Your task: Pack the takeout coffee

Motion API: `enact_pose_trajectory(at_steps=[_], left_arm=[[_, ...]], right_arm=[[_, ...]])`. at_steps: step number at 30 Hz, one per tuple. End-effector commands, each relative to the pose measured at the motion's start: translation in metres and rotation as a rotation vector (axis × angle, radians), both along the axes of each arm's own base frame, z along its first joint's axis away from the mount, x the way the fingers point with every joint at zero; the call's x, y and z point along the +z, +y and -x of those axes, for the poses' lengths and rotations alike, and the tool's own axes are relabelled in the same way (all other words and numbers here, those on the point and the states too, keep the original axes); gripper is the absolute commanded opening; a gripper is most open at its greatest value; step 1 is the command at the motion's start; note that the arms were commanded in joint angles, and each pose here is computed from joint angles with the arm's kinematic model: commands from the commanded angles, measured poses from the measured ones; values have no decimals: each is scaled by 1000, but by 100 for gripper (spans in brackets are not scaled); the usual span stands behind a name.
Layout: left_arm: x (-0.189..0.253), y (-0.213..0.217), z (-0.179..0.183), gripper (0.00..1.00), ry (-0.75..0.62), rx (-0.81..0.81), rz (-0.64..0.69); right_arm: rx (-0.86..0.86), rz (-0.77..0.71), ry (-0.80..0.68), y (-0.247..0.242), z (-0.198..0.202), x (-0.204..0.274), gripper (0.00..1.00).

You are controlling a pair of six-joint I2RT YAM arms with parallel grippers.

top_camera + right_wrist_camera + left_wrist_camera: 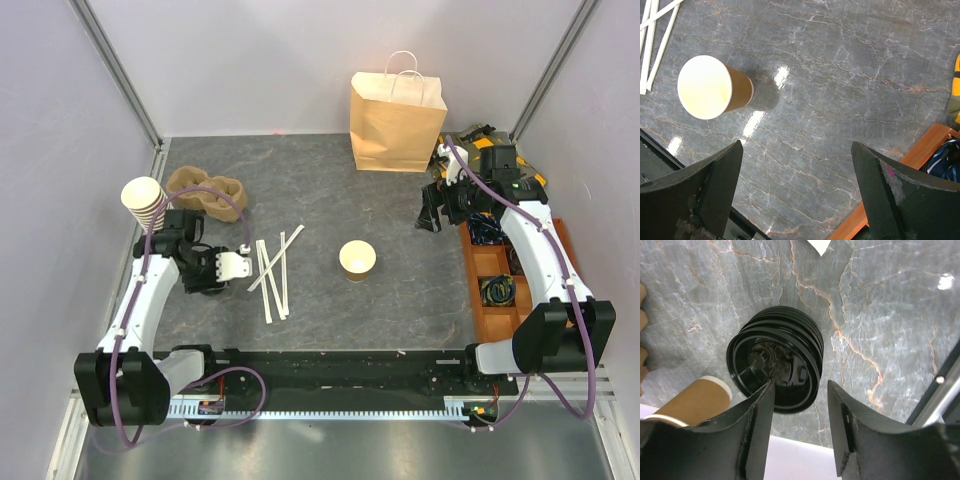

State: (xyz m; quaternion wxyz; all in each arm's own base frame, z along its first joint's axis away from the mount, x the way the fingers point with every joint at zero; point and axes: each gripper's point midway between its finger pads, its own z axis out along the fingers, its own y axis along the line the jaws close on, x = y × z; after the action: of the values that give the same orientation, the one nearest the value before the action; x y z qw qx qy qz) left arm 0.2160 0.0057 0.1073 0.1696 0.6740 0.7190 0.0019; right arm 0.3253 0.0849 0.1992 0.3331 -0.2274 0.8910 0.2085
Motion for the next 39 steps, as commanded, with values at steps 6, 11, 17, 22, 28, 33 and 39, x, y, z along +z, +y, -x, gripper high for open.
enact_pose_trajectory(at_steps=[6,11,17,22,28,33,39], left_arm=[[-19,6,-17,49,-82,87,-12],[-25,6,-16,41,-89,75,-14],[-18,8,-18,17,-125,53,-31],[-3,8,-13,2,-120,44,-34],[30,3,-18,2,-167,17,-15],[73,-45,-23,2,-127,-30,172],[152,-153,-5,2,11,-87,486]], right_arm=[[20,-31,-23,6,-6,10,98],[17,-33,-21,6,-7,10,98],[16,-34,-19,6,-8,11,98],[15,-35,-15,6,-7,10,98],[21,-44,-30,8,-7,15,98],[21,-57,-152,10,-14,29,98],[140,-139,-407,29,1,76,98]])
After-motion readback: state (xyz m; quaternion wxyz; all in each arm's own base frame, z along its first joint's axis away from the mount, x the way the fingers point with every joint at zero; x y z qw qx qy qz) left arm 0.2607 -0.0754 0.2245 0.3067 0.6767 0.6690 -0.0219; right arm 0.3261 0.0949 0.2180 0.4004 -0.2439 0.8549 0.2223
